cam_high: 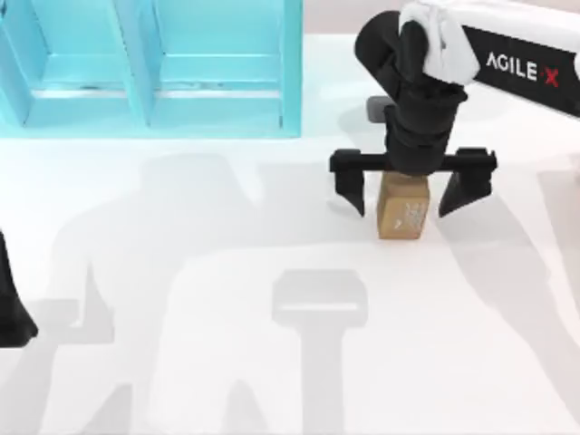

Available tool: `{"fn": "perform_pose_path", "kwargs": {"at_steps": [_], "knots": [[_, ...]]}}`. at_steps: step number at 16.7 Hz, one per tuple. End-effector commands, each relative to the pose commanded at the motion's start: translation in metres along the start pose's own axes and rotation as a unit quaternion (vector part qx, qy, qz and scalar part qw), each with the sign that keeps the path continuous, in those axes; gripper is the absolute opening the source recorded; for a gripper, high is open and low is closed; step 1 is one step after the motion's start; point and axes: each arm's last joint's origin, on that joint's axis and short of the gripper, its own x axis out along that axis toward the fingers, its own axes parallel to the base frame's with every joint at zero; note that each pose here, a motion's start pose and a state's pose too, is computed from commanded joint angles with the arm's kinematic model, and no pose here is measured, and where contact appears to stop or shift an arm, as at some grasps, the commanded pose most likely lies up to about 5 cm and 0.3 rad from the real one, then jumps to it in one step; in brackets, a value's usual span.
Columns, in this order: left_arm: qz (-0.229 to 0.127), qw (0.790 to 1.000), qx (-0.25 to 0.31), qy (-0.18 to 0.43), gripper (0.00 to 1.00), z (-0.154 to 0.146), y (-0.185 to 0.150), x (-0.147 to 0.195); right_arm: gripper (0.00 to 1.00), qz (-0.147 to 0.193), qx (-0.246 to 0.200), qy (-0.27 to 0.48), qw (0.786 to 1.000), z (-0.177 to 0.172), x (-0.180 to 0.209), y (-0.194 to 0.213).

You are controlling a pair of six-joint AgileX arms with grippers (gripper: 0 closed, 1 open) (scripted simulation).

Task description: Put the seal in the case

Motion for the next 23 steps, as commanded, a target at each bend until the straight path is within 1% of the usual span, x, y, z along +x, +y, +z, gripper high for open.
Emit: {"fn": "perform_pose_path", "kwargs": {"at_steps": [11, 12, 21, 23], "knots": [[0.000, 1.000, 0.000, 0.000, 1.00, 0.0000, 0.0000, 0.0000, 0.02, 0.000, 0.000, 0.000, 1.000, 0.0000, 0.0000, 0.0000], [0.000, 1.000, 0.000, 0.000, 1.00, 0.0000, 0.0000, 0.0000, 0.00, 0.000, 0.000, 0.000, 1.000, 0.0000, 0.0000, 0.0000], [0.000, 1.000, 0.000, 0.000, 1.00, 0.0000, 0.0000, 0.0000, 0.00, 0.000, 0.002, 0.000, 1.000, 0.0008, -0.0008, -0.0014], [0.000, 1.000, 0.000, 0.000, 1.00, 0.0000, 0.0000, 0.0000, 0.00, -0.001, 0.005, 0.000, 1.000, 0.0027, -0.0094, -0.0014]]}}
